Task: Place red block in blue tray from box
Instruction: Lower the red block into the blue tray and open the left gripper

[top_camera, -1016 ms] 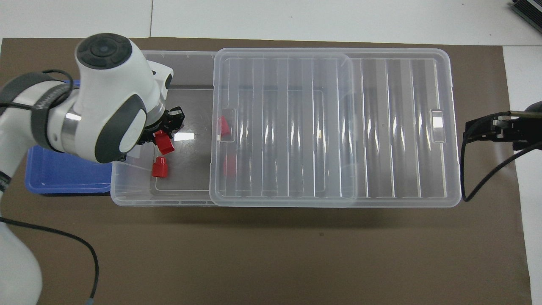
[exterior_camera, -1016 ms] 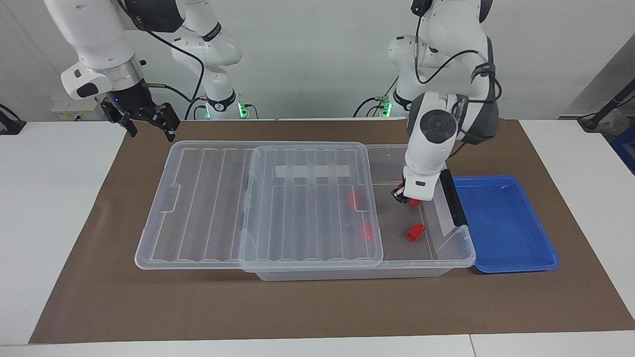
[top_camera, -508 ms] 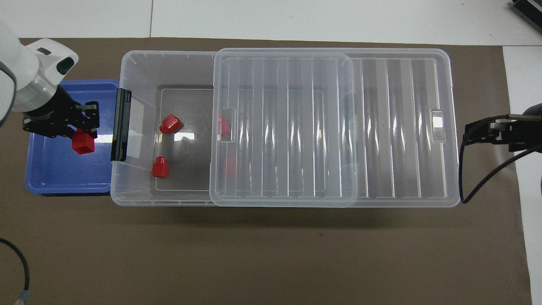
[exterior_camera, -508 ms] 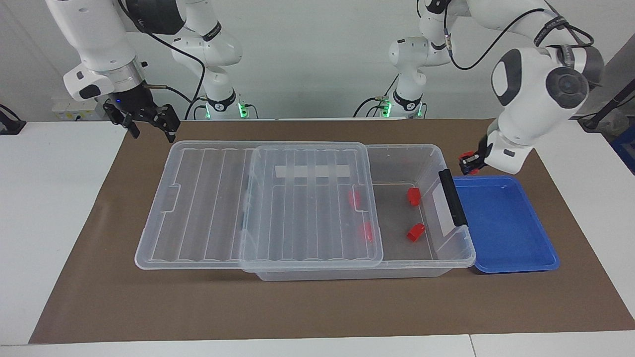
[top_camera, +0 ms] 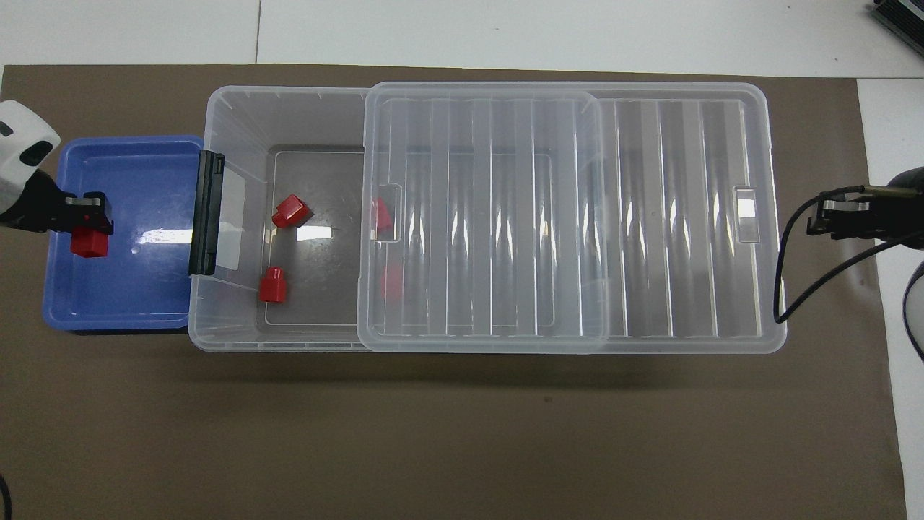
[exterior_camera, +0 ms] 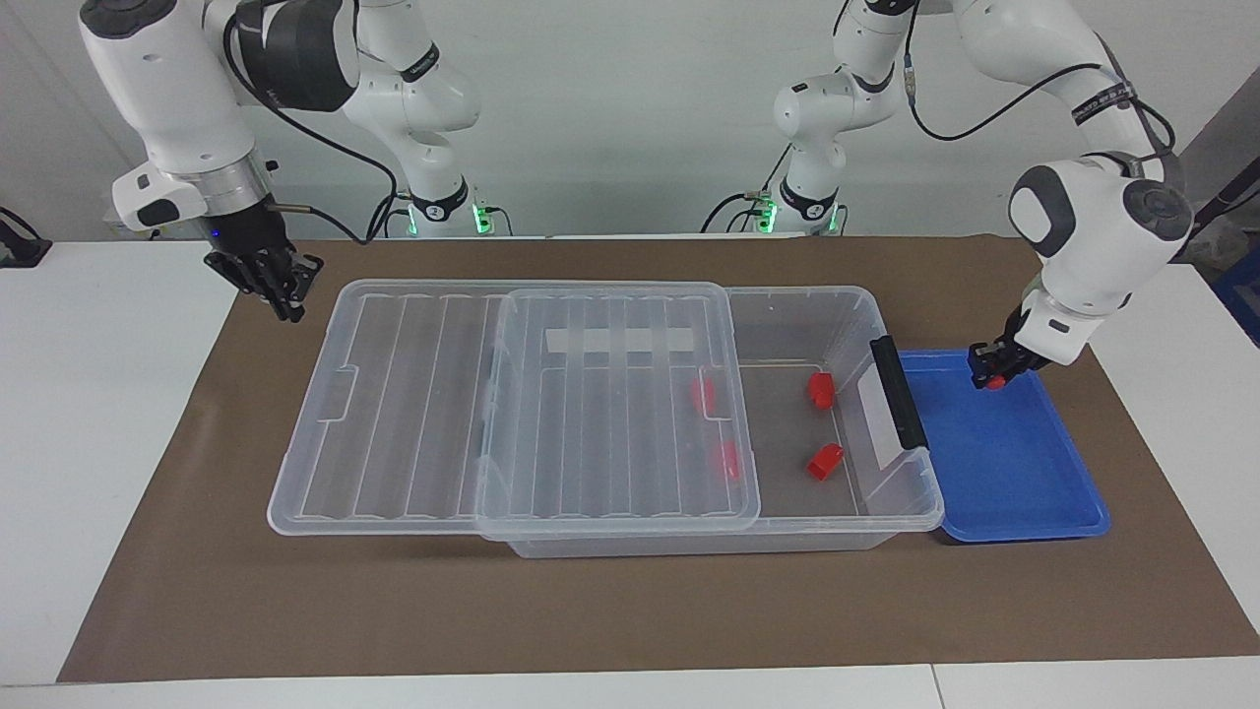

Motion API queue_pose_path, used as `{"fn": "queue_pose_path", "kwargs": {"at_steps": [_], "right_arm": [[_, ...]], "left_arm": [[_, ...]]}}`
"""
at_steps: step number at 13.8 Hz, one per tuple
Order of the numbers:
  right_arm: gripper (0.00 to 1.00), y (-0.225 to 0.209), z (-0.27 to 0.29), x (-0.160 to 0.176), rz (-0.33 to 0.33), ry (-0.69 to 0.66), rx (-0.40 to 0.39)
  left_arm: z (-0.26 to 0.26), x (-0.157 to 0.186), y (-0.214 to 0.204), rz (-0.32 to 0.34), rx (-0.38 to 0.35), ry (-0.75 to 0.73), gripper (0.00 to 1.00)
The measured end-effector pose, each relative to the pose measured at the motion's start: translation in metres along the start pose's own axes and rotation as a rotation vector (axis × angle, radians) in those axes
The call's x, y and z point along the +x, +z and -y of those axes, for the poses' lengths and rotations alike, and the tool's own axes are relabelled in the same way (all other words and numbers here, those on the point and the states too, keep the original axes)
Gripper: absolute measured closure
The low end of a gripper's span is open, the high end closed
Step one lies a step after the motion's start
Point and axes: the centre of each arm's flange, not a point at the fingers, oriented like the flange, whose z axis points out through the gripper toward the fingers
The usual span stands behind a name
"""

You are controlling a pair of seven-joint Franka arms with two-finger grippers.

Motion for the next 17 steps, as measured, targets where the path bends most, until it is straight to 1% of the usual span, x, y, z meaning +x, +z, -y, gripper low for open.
{"fn": "queue_pose_path", "kwargs": {"at_steps": [1, 3, 4, 6, 8, 10, 13, 17], "right_arm": [[0.99, 0.012, -0.008, 0.002, -0.009, 0.014, 0.0], [0.99, 0.035, -0.019, 0.005, -0.003, 0.033, -0.004], [0.99, 0.045, -0.023, 0.009, -0.01, 0.035, -0.004], [0.99, 0.064, -0.027, 0.017, -0.024, 0.02, -0.004], [0.99, 0.08, -0.026, 0.022, -0.015, 0.006, -0.006], [0.99, 0.089, -0.022, 0.022, -0.003, -0.003, -0.007], [0.99, 0.093, -0.018, 0.019, 0.005, -0.012, -0.006], [0.99, 0.096, -0.01, 0.017, 0.013, -0.057, -0.004]], "left_arm": [[-0.002, -0.003, 0.009, -0.007, 0.0, 0.011, 0.66], [-0.001, -0.004, 0.016, -0.028, 0.001, 0.027, 0.66], [0.0, -0.004, 0.019, -0.034, 0.001, 0.048, 0.66], [0.004, -0.003, 0.029, -0.04, 0.0, 0.076, 0.66], [0.007, 0.001, 0.049, -0.038, -0.005, 0.08, 0.66], [0.007, 0.004, 0.068, -0.03, -0.011, 0.081, 0.66], [0.007, 0.006, 0.085, -0.028, -0.016, 0.07, 0.66], [0.004, -0.003, 0.106, -0.056, -0.017, 0.019, 0.66]]}}
